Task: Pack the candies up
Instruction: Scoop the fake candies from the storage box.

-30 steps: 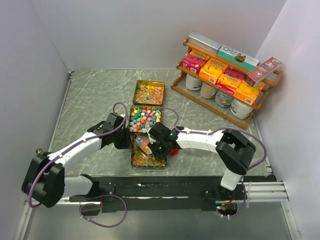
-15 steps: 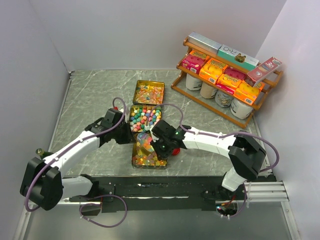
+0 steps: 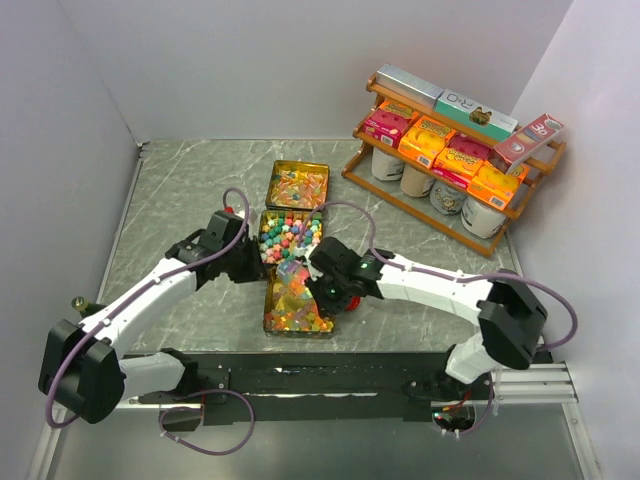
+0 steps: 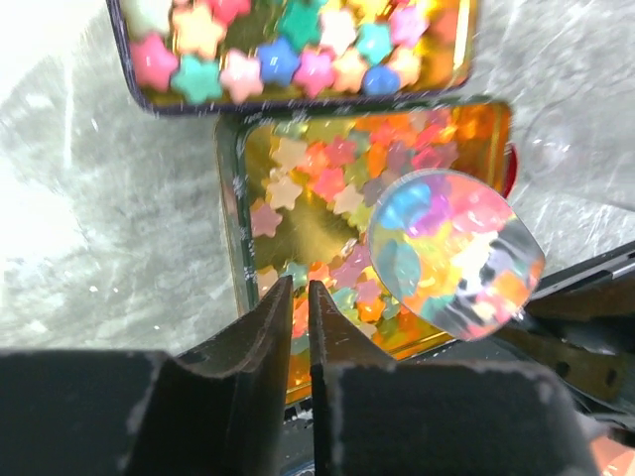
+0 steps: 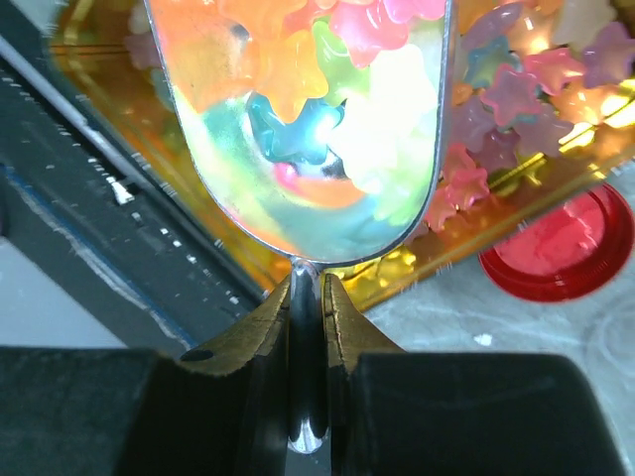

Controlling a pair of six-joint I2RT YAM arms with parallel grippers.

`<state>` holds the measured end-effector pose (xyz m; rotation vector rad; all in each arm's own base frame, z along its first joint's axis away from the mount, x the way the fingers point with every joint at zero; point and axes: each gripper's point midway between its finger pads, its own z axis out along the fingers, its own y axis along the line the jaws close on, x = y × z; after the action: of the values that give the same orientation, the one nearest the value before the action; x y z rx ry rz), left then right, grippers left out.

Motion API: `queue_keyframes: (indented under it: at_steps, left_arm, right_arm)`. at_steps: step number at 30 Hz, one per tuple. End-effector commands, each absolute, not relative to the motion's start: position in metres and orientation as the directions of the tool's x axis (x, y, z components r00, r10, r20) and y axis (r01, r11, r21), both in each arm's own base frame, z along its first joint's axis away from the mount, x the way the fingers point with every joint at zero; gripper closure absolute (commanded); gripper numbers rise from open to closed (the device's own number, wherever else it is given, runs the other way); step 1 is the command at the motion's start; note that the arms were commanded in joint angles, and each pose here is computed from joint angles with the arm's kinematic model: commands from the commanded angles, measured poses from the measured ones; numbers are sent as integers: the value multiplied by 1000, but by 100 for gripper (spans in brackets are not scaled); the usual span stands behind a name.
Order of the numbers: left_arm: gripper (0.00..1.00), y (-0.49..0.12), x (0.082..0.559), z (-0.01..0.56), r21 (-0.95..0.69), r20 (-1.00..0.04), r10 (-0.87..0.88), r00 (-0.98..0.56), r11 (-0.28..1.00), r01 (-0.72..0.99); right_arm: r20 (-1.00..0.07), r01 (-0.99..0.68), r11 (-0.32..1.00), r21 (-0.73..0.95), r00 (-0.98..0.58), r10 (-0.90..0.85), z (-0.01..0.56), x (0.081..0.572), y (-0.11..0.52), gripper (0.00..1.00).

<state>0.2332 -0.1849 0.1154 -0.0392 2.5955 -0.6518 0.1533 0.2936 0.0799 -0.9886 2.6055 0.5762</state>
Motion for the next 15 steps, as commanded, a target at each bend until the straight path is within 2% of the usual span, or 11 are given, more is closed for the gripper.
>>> queue_keyframes:
  at_steps: [1,8,15]
  left_arm:
    - [81,-184,247,155,-444,-526,-131,-840,885,140]
    - [67,-201,262,190,-474,-590,-106,-801,848,237]
    - [52,-222,273,206,-512,-611,-88,-787,802,308]
  right_arm:
    - [-516,-677,681,279,-704,-489,126,160,299,100]
    - [-468,-610,736,291,-762,-447,147,145,268,100]
    - [-415,-487,826,284,-839,-352,155,129,218,100]
